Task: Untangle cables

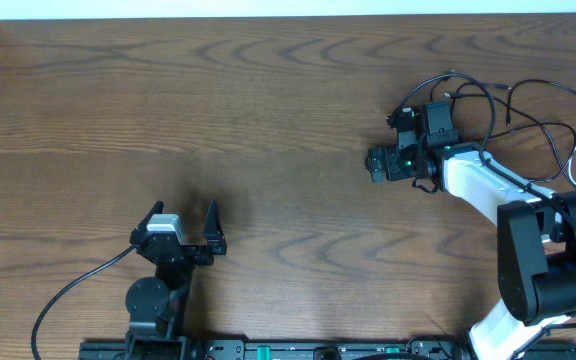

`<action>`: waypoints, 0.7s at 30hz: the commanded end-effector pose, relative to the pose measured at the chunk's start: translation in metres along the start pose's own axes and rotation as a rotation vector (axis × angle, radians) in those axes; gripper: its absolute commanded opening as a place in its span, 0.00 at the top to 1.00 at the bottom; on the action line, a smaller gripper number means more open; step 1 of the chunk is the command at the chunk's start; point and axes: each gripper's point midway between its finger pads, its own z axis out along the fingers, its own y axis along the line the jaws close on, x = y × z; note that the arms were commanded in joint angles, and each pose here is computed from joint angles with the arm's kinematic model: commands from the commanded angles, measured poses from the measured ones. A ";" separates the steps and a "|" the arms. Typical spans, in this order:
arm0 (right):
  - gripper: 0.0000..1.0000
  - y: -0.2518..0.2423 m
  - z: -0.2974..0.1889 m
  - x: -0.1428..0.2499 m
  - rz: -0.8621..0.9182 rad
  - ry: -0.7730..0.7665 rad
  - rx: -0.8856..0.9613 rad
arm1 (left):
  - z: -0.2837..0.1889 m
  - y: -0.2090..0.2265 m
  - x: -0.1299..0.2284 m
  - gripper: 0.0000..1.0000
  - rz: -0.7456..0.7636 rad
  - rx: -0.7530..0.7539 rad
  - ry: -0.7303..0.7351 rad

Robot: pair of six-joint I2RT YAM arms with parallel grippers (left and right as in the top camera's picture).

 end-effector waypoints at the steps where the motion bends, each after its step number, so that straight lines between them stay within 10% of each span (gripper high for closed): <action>1: 0.01 0.001 0.002 0.007 -0.008 0.017 -0.006 | 0.001 -0.002 0.016 0.02 0.008 0.017 0.047; 12: 0.01 0.007 -0.017 -0.003 -0.018 -0.021 -0.009 | 0.001 -0.002 0.016 0.02 0.008 0.017 0.047; 21: 0.01 0.037 -0.129 -0.057 -0.085 -0.305 -0.029 | 0.001 -0.002 0.016 0.02 0.008 0.017 0.047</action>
